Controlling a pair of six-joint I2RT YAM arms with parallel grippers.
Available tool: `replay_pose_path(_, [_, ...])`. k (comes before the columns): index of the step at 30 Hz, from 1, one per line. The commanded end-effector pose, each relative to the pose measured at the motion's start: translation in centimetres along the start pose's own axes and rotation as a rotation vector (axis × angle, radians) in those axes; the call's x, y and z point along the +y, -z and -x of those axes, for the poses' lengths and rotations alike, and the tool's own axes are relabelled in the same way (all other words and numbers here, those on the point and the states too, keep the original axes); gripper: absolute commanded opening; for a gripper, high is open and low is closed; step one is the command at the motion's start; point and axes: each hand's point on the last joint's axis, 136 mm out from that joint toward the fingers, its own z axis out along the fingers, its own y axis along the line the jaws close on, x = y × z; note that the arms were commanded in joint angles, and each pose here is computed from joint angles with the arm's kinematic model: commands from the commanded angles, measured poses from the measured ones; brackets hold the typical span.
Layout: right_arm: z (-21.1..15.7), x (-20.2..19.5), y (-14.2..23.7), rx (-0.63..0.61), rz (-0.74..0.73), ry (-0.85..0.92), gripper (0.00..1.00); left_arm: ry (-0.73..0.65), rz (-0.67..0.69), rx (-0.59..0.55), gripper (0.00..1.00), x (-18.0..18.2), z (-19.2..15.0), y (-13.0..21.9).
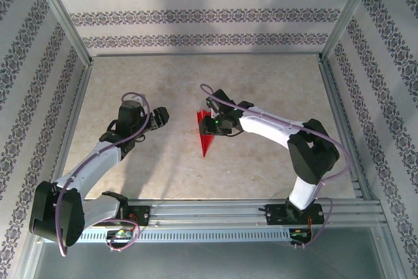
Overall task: Fold a paper plane with a square sheet of paper (fold left side to right side)
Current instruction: Pick up the paper plane at the center of the table.
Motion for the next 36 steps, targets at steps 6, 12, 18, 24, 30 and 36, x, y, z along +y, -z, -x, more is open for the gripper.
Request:
replay_pose_path(6, [-0.5, -0.1, -1.6, 0.050, -0.089, -0.018, 0.43, -0.058, 0.062, -0.015, 0.86, 1.9, -0.3, 1.0])
replay_pose_path(12, [-0.5, -0.2, -2.3, 0.064, -0.113, -0.024, 0.39, -0.071, 0.070, -0.007, 0.86, 2.3, -0.5, 1.0])
replay_pose_path(18, [-0.8, -0.5, -2.7, 0.075, -0.130, -0.036, 0.33, -0.078, 0.072, -0.005, 0.86, 2.4, -0.7, 1.0])
replay_pose_path(24, [-0.9, -0.4, -3.1, 0.080, -0.129, -0.038, 0.33, -0.084, 0.079, -0.003, 0.86, 2.5, -0.7, 1.2])
replay_pose_path(30, [-1.0, -0.5, -3.5, 0.088, -0.132, -0.037, 0.33, -0.084, 0.080, -0.002, 0.86, 2.5, -0.7, 1.2])
replay_pose_path(36, [-1.2, -0.7, -3.8, 0.094, -0.141, -0.037, 0.31, -0.086, 0.084, 0.000, 0.87, 2.6, -0.7, 1.2])
